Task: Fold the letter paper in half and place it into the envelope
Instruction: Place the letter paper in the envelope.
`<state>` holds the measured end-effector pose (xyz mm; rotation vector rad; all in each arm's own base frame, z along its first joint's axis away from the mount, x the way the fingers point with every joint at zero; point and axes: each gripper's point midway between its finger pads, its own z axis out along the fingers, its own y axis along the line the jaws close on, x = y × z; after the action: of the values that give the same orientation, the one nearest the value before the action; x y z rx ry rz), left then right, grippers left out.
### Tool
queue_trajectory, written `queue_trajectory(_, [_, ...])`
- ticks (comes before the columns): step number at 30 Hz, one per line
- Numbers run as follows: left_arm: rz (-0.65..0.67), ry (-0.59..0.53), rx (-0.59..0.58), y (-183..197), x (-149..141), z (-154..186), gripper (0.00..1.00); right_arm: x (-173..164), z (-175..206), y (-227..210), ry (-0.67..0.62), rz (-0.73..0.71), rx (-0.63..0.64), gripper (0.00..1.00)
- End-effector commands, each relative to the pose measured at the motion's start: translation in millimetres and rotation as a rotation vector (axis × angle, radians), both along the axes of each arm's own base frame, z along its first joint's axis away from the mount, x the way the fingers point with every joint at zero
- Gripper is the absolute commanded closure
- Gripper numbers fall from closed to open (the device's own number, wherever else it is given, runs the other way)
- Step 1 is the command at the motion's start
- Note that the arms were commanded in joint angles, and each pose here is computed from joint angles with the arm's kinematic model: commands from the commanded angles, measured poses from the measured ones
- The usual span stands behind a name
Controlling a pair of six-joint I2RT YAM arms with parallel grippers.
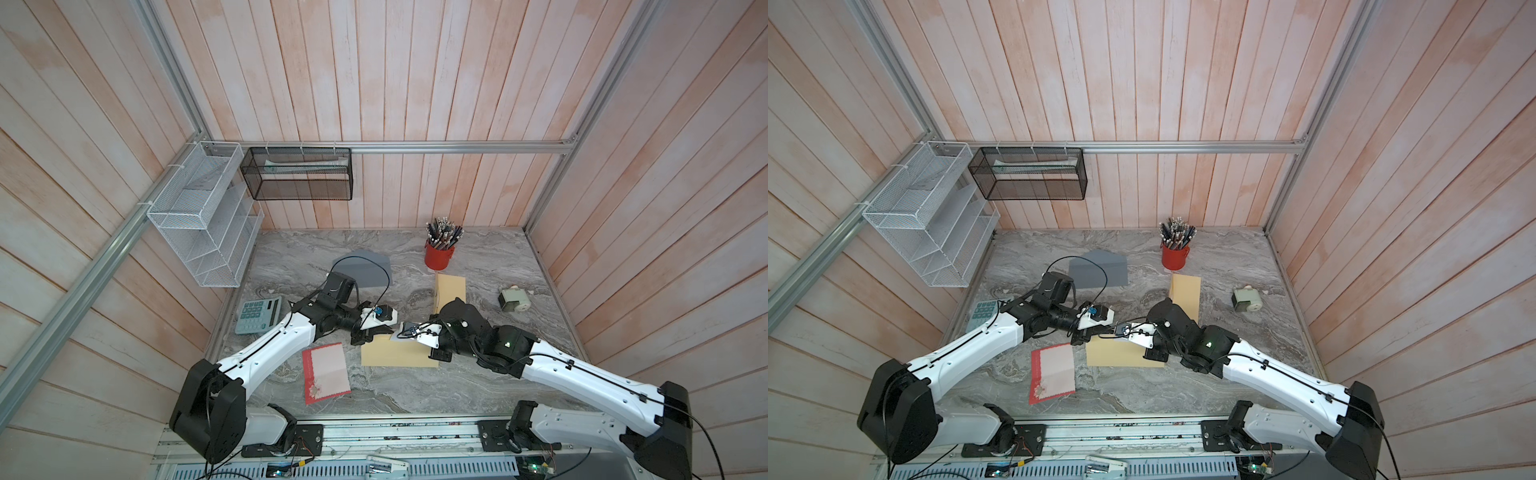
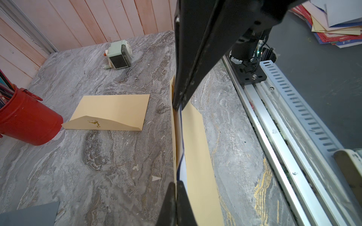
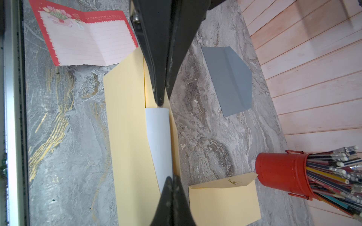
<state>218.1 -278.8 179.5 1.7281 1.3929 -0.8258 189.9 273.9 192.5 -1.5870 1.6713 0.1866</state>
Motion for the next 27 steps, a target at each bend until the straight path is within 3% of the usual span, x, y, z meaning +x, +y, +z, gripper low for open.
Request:
queue_trajectory(1, [-0.008,-0.008,-0.037,-4.4,3.2,15.0,1.0,-6.0,-1.8,2.5,0.022,0.02,0.01,1.0])
queue_trajectory(27, [-0.024,-0.002,-0.063,-5.5,0.0,20.7,1.0,2.7,-28.0,24.0,0.077,-0.019,-0.028,1.0])
